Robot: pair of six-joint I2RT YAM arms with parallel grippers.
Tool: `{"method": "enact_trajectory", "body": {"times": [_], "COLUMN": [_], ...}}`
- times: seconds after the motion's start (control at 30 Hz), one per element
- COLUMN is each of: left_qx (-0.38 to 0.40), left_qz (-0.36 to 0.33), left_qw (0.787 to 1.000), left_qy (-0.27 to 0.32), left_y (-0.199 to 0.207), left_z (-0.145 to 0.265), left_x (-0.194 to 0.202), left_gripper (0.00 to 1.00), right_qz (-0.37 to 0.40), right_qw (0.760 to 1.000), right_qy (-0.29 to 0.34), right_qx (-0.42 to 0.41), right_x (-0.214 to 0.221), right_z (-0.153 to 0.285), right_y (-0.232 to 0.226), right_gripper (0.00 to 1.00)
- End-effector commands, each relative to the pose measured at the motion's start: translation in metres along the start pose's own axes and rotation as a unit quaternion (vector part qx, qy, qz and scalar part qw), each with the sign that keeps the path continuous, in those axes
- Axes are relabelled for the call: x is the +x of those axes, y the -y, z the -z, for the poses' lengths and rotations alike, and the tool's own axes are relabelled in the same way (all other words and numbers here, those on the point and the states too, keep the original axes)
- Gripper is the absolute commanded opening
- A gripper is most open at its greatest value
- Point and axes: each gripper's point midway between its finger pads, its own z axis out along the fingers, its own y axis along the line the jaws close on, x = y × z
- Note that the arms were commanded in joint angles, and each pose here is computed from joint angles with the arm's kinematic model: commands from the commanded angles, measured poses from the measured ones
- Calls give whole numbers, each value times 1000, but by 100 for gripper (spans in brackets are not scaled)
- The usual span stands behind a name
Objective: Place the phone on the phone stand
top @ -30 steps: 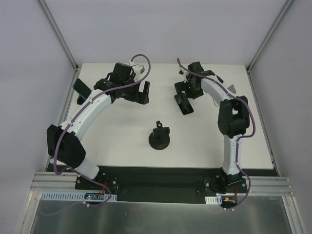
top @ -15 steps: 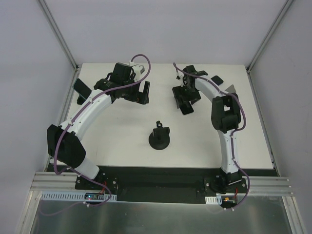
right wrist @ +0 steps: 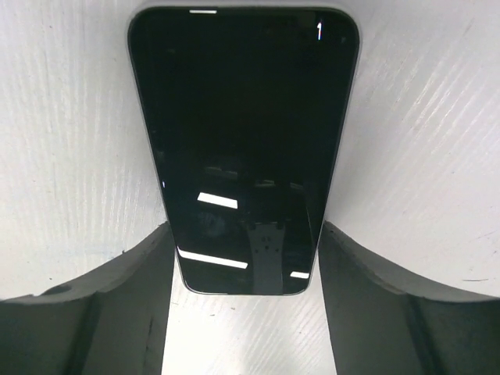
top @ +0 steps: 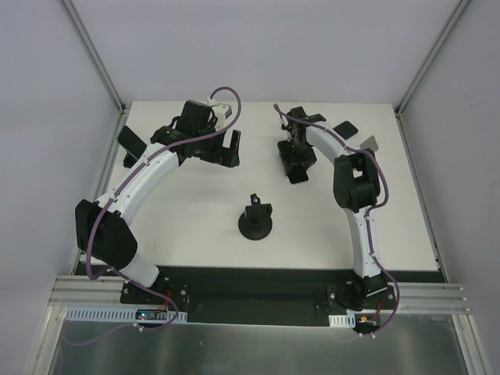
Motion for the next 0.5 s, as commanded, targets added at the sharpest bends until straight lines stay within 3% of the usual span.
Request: {"method": "enact_trajectory", "body": {"times": [0.0, 0.07, 0.13, 0.2, 0.47], "left_qx": [19, 25, 29, 35, 98], "left_qz": [4, 6, 8, 8, 26], "left_qw": [1000, 1000, 999, 999, 994], "left_qy": [16, 16, 14, 19, 37], "left_y": [9, 11, 14, 18, 46], "left_z": [8, 8, 8, 11, 18], "left_x": [-7, -8, -6, -9, -15], "left_gripper": [99, 99, 99, 99, 99], "right_qz": [-24, -32, -43, -58, -84], "right_qw": [999, 999, 998, 996, 980], "right_qy": [-30, -21, 41, 68, 179], "right_qx": [-22, -8, -12, 4, -27], "right_x": [15, 20, 5, 15, 22], "right_z": [1, 0, 16, 25, 51], "right_y": [-10, -6, -9, -4, -15], "right_gripper": [43, 27, 8, 1, 1]}}
